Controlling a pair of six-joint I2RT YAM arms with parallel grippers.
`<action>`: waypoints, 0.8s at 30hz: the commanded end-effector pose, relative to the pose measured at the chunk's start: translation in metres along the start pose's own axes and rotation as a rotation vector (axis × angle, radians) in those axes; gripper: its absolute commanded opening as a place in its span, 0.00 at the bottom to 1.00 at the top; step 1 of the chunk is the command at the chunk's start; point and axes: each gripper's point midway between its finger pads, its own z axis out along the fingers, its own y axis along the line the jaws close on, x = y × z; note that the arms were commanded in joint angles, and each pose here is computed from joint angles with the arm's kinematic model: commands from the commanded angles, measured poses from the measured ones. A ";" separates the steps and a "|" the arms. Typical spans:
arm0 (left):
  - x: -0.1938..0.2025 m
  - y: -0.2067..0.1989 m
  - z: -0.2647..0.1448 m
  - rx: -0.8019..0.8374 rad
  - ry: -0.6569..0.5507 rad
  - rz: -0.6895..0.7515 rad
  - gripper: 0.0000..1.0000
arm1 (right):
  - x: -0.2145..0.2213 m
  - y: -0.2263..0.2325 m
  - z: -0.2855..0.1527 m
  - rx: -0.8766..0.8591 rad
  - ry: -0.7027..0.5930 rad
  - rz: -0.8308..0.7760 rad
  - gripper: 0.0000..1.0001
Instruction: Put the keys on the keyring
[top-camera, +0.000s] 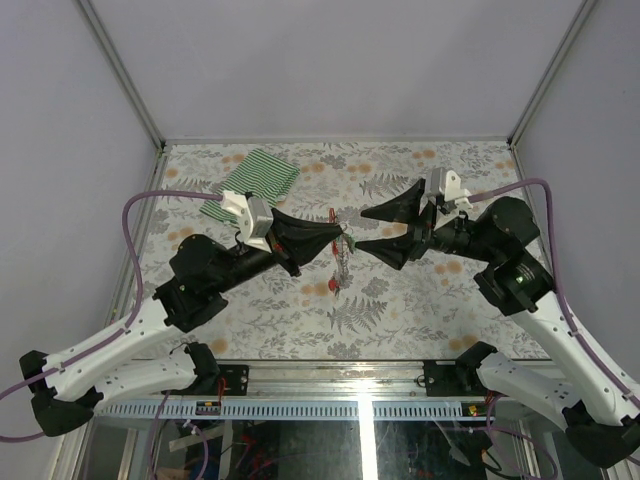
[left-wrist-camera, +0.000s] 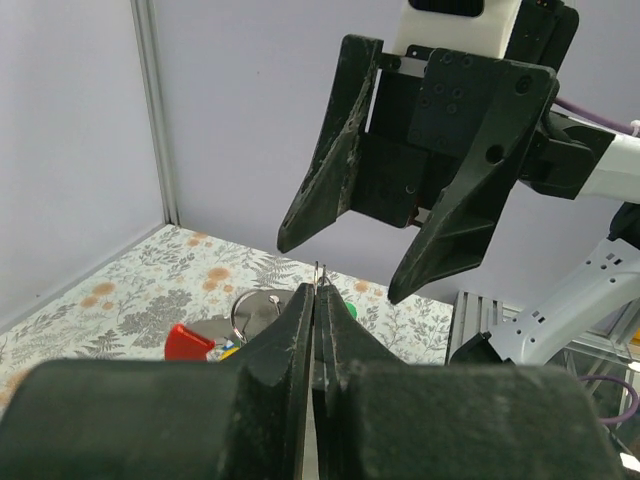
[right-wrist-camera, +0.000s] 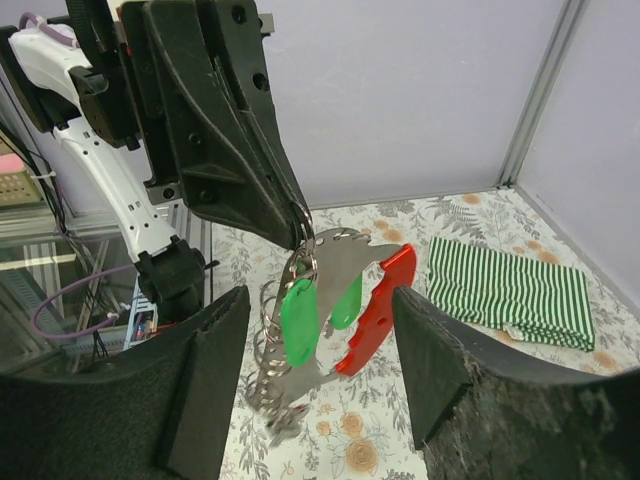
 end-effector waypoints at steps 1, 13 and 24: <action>-0.032 -0.005 0.002 0.027 -0.116 0.007 0.00 | -0.007 -0.001 0.006 -0.009 -0.033 -0.012 0.64; -0.032 -0.003 0.002 0.016 -0.113 0.008 0.00 | -0.002 0.005 0.011 -0.065 -0.040 0.032 0.64; -0.031 -0.004 0.004 0.021 -0.106 0.004 0.00 | 0.005 0.004 0.015 -0.063 -0.034 0.056 0.60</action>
